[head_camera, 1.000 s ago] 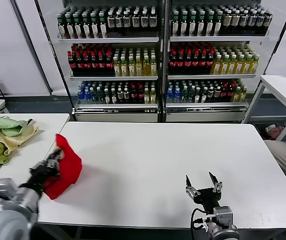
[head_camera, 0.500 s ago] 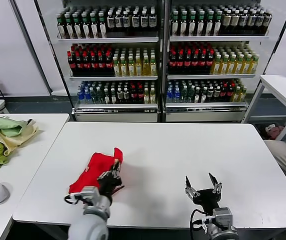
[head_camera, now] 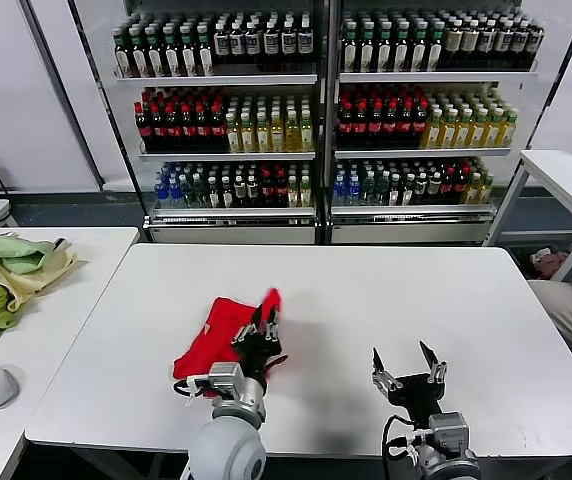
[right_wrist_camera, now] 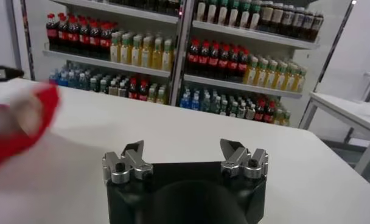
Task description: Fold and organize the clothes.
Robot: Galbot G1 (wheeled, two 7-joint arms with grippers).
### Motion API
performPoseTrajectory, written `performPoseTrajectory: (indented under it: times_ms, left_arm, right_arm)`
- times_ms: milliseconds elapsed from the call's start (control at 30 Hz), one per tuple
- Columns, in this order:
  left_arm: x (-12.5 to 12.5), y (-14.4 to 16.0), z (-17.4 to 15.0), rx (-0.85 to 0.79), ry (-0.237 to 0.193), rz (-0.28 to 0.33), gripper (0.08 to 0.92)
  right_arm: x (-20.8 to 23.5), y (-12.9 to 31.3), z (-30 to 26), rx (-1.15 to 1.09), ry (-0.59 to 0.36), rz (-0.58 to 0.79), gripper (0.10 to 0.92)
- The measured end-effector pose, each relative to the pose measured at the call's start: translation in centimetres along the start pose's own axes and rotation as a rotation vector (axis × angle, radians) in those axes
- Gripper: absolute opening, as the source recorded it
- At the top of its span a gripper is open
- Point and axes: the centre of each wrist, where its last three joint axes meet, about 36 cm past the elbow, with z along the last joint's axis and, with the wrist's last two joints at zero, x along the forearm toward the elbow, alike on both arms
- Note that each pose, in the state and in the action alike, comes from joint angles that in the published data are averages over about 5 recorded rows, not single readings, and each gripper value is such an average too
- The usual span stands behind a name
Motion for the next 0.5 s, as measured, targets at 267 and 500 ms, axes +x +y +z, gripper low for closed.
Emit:
performPoseTrajectory:
  times_ms: [267,500]
  left_arm:
    - [0.4,1.6,-2.1,-0.060,-0.144,0.042,0.612]
    - [-0.4,8.7,-2.1,-0.282,-0.285,-0.056,0.794]
  right_arm:
    - [-1.2,0.4,-0.6,-0.018,0.004,-0.024,0.823]
    - [-3.5,2.7,-0.7,-0.084,0.041,-0.107,0.823]
